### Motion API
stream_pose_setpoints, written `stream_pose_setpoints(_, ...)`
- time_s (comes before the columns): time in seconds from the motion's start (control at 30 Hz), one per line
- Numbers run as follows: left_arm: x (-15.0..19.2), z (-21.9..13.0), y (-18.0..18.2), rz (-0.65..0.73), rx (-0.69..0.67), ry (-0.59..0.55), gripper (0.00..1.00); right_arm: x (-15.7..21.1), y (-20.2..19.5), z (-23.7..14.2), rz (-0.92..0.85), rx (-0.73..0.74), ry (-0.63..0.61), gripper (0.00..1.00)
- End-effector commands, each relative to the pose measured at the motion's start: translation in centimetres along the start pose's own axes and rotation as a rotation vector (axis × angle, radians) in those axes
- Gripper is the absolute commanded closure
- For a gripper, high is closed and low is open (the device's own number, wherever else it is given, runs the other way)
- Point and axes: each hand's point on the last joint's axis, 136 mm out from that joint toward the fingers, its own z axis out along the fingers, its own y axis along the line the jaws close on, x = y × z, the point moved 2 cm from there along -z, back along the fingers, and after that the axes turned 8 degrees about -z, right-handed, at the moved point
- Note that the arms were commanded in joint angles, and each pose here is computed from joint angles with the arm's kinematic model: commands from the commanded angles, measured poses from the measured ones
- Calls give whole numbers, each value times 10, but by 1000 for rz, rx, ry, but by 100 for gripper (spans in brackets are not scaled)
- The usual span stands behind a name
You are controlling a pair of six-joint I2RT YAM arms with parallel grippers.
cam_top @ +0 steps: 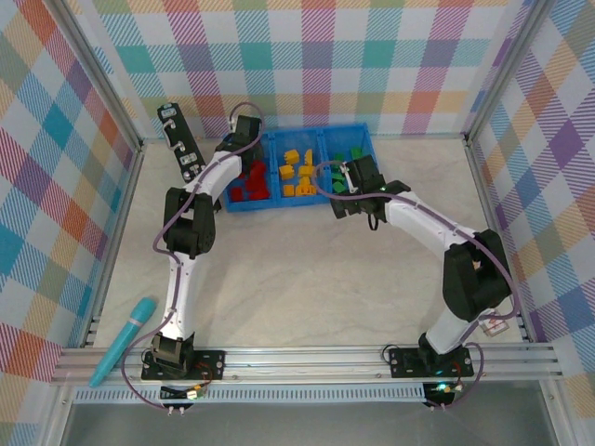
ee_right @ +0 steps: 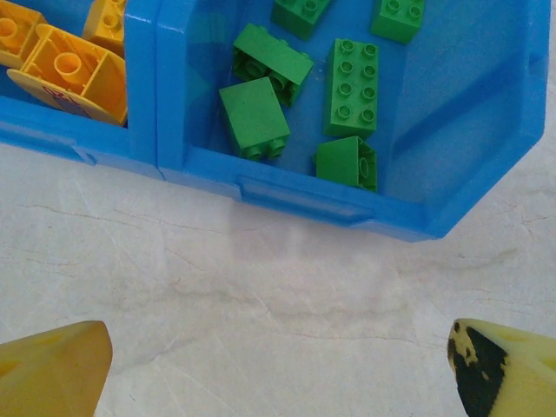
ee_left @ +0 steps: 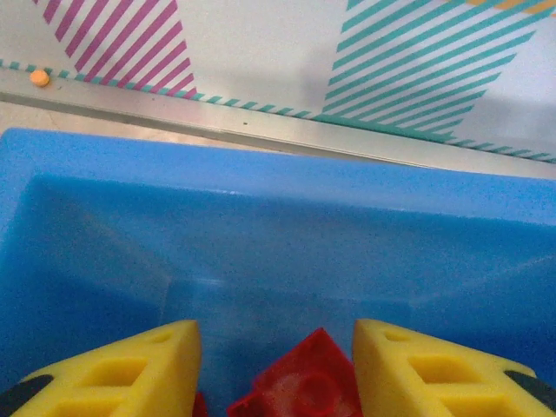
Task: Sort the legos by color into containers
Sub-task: Place the lego in the container.
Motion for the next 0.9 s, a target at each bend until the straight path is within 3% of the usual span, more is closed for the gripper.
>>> stream_pose_setpoints(0.0, -38, -22, -4, -47, 61, -104, 44, -24, -1, -9, -10, -2, -72, 1)
stream_pose_setpoints(0.3, -86, -115, 12, 2, 86, -250, 34, -35, -10, -42, 3, 3, -136, 1)
stream_pose_setpoints(0.4, -89, -153, 30, 60, 65, -305, 17, -42, -13, -61, 12, -4, -173, 1)
stream_pose_setpoints(0.43, -87, -165, 39, 78, 49, -314, 1, -44, -15, -68, 14, -3, -191, 1)
stream_pose_setpoints(0.67, -57, -233, 105, 64, 66, -339, 0, -43, -28, -112, 71, 20, -262, 1)
stream_pose_setpoints(0.87, 2, -243, 177, -26, -80, -319, 0, -25, -36, -142, 138, 39, -317, 1)
